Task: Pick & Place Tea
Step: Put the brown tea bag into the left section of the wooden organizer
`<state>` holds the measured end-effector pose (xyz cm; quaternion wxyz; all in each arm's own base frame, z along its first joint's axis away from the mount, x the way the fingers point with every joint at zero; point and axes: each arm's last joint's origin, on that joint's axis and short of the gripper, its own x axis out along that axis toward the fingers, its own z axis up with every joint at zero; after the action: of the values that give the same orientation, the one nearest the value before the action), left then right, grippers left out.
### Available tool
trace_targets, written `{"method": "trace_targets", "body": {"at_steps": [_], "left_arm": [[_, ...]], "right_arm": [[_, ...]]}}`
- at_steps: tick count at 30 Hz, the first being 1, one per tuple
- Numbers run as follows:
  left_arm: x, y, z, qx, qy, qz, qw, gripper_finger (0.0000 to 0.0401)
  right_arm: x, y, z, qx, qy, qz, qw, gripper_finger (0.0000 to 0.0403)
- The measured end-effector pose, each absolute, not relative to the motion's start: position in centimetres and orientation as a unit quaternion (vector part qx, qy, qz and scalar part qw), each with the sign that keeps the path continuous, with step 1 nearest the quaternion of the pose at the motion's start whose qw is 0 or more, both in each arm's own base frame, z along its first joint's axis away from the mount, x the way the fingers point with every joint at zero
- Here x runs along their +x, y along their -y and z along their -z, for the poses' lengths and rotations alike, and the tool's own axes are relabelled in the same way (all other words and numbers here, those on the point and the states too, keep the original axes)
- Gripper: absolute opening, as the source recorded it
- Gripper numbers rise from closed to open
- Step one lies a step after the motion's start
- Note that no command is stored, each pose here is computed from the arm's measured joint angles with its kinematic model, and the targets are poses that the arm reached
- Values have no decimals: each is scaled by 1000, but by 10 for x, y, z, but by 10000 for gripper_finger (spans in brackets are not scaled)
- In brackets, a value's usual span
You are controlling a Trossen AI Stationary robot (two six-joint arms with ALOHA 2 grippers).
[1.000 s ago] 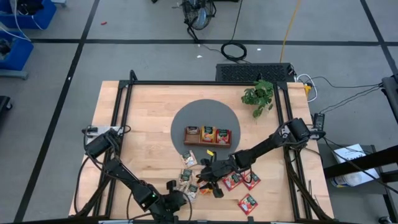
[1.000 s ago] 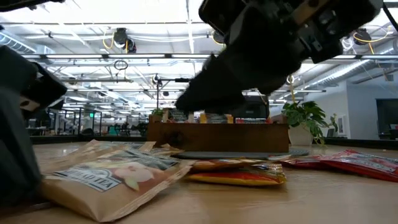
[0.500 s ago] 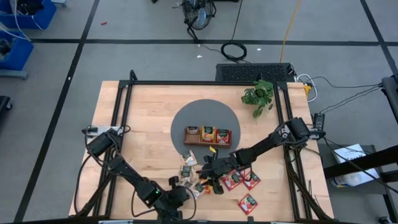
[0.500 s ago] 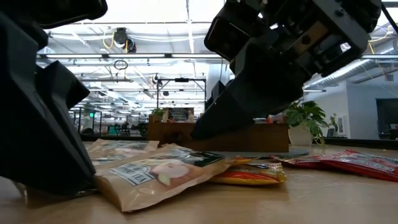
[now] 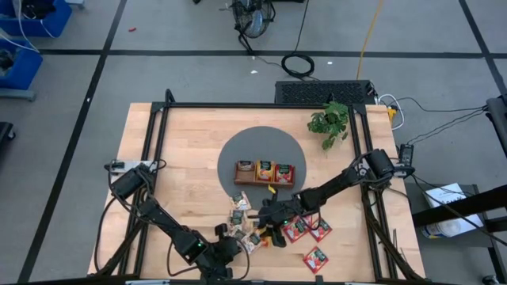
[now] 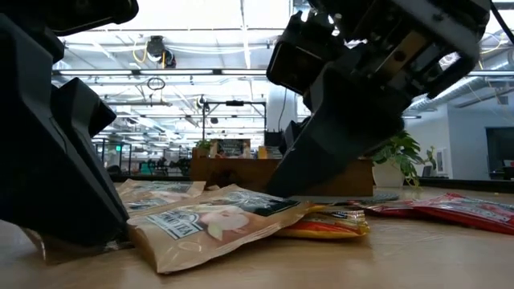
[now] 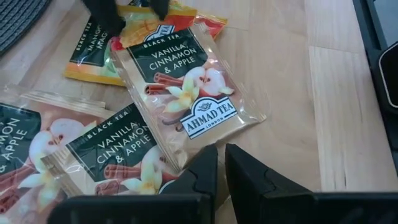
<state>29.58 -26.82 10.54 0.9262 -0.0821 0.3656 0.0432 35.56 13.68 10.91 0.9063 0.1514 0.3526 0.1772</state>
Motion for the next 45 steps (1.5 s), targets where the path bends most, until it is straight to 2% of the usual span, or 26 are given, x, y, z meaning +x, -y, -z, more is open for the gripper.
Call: {"method": "trace_targets", "body": {"at_steps": [12, 21, 37, 41, 45], "left_arm": [[296, 268, -102, -75, -361, -52, 928, 37], [296, 268, -103, -72, -359, -50, 929, 37], [305, 261, -104, -82, -346, -60, 933, 37], [306, 260, -104, -83, -345, -63, 933, 37], [306, 260, -104, -82, -345, -62, 933, 37]], "right_arm": [[360, -141, -94, 212, -366, -195, 885, 141], [364, -140, -94, 224, -345, -233, 881, 141], [364, -141, -94, 214, -336, -240, 885, 141], [365, -141, -95, 212, -330, -243, 887, 129], [364, -141, -94, 203, -336, -244, 887, 97]]}}
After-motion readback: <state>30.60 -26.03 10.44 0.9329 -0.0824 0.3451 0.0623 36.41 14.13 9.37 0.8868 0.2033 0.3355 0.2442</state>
